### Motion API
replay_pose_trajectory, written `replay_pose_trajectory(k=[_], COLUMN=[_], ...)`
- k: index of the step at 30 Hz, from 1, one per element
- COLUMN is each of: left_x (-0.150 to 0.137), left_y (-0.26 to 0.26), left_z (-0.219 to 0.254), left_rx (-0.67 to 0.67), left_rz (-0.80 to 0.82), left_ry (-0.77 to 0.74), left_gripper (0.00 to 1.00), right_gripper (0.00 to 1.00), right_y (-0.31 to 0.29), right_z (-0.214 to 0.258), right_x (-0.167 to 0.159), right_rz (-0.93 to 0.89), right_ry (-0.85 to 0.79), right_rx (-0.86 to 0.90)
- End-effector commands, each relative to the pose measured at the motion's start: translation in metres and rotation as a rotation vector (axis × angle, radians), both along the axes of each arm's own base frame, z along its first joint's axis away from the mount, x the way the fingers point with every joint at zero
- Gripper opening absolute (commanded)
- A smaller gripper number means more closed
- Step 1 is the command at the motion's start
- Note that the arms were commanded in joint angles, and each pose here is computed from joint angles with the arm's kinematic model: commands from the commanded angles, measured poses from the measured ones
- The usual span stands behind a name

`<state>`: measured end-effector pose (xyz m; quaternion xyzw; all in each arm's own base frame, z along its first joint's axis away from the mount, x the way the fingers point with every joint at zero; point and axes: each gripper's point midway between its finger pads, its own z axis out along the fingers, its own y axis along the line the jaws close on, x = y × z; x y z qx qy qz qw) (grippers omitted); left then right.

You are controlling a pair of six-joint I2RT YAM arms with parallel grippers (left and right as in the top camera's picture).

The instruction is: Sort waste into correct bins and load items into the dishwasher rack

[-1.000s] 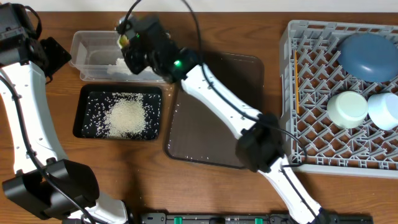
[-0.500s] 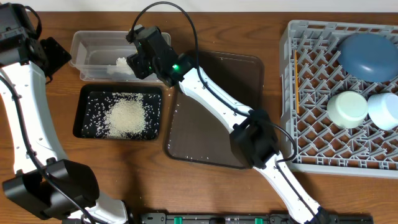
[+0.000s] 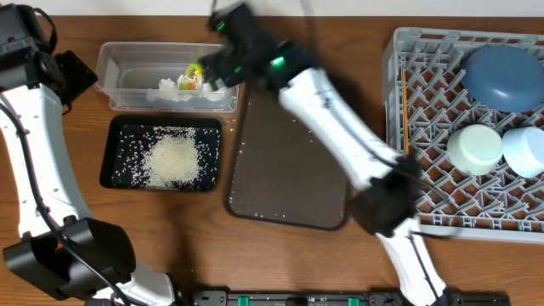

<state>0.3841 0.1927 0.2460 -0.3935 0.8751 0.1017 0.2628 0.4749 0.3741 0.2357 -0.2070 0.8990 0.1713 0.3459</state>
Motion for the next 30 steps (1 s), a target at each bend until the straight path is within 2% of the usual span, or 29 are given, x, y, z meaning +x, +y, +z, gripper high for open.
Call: replay_pose_trajectory(k=[1, 8, 15, 19, 30], left_x=[-0.002, -0.002, -0.002, -0.002, -0.002], left_y=[0.003, 0.003, 0.003, 0.003, 0.003], left_z=[0.002, 0.002, 0.002, 0.002, 0.002], left_rx=[0.01, 0.01, 0.01, 0.01, 0.01], left_rz=[0.011, 0.011, 0.011, 0.011, 0.011], left_ry=[-0.001, 0.0, -0.001, -0.001, 0.0], left_gripper=[0.92, 0.93, 0.93, 0.93, 0.93], right_gripper=[0.99, 0.99, 0.99, 0.99, 0.99], right_y=[-0.074, -0.206, -0.276, -0.288, -0.302], right_z=[0.053, 0.041, 0.029, 0.038, 0.069], right_x=[0.014, -0.006, -0.049, -0.069, -0.118], right_rz=[-0.153, -0.349, -0.438, -0.45, -0.425], right_ry=[-0.077, 0.151, 0.38, 0.401, 0.329], right_rx=[-0.052, -0.187, -0.236, -0.267, -0.336])
